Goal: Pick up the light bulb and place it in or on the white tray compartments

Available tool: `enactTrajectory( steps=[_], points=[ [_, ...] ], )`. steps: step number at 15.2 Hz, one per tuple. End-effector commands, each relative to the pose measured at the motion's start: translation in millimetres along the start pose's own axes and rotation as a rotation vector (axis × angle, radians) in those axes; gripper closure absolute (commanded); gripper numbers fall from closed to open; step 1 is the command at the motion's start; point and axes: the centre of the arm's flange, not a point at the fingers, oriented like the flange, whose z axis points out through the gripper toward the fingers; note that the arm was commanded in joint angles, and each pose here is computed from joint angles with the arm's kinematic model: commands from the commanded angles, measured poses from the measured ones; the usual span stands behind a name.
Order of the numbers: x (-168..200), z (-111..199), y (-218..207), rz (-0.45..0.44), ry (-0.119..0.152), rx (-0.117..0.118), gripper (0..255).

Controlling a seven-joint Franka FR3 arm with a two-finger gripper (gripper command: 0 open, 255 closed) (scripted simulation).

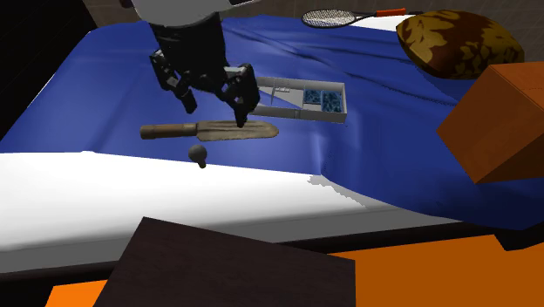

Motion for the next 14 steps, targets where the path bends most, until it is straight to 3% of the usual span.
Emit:
enactTrajectory(
  steps=[1, 14],
  points=[
    [0.2, 22.3, -10.5, 0.007, 0.016, 0.01, 0],
    [19.0, 163.2, -96.1, 0.046, 0.097, 0.069, 0]
  ],
)
